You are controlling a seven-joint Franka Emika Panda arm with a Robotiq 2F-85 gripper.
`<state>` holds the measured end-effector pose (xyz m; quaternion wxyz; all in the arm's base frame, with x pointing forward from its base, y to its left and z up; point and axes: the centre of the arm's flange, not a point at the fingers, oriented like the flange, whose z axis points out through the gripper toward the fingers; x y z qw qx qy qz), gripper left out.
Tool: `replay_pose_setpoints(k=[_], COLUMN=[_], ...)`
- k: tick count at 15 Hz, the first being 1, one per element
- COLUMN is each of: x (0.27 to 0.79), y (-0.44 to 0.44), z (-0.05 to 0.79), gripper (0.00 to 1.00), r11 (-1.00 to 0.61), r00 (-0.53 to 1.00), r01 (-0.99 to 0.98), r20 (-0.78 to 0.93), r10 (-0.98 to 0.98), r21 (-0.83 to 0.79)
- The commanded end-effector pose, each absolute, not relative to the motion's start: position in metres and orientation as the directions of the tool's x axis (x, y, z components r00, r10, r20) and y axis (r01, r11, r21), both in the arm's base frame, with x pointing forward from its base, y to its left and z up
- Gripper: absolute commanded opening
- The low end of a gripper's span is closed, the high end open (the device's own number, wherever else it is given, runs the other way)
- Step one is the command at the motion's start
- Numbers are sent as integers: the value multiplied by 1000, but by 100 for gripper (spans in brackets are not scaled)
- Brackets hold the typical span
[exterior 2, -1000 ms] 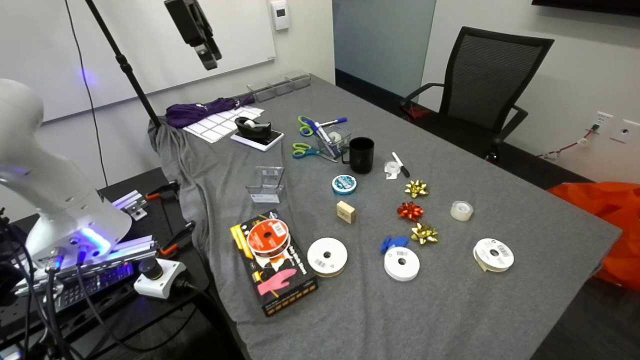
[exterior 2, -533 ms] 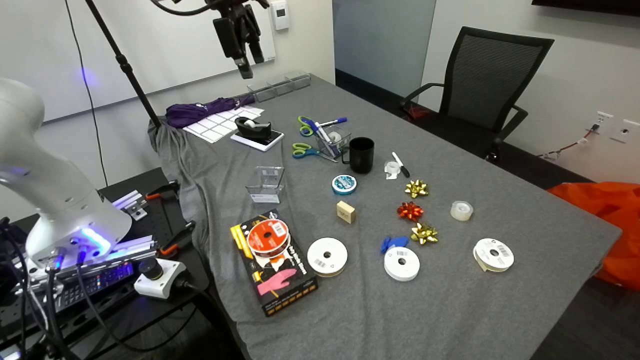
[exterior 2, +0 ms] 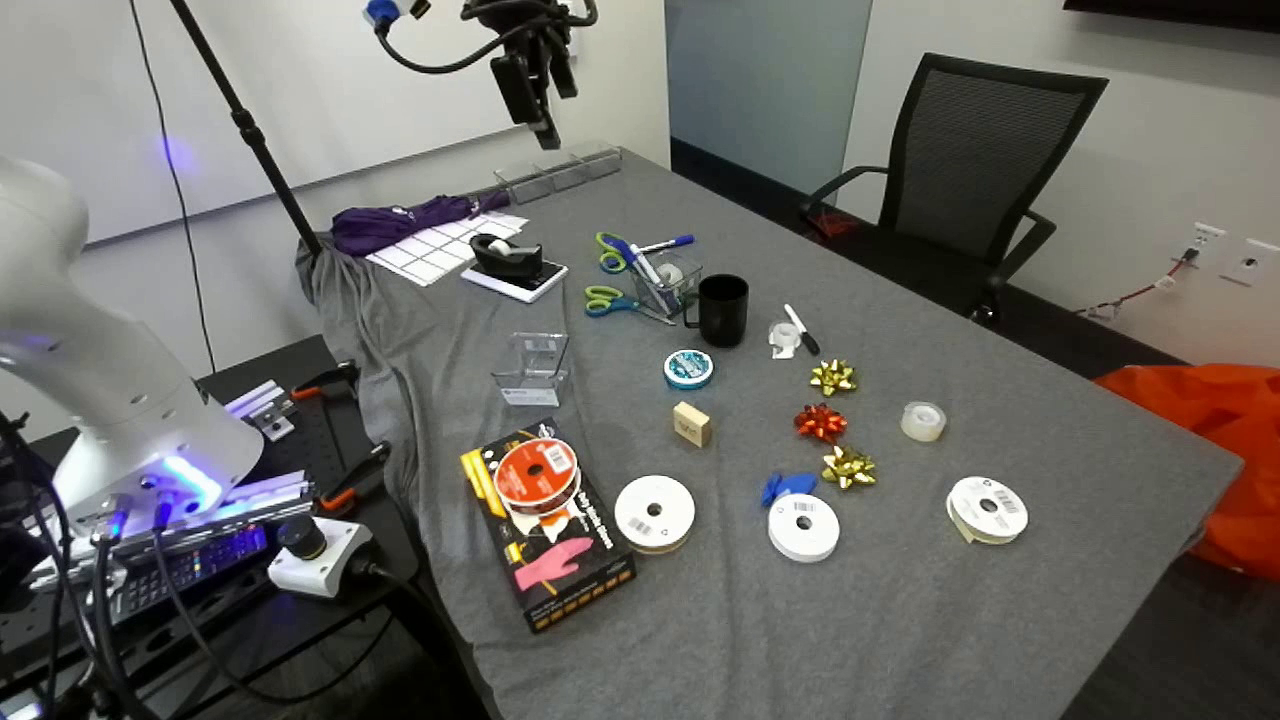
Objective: Put the brown object inside the container to the left
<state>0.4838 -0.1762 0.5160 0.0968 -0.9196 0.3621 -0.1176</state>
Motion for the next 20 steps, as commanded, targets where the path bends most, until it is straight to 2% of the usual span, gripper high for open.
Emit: replay_pose_setpoints(k=[1,7,15,20], x=[484,496,537,554], y=[-176,-191,-257,-280], z=[516,492,390,318], gripper=[100,100,100,100], r11=[-719,-698,-477,-406], r00=[710,694,472,406], r01=[-643,-674,-872,-904], r20=[147,118,75,33], r10=[-688,-710,-879,-913], r21=[-263,-241,-109,-137])
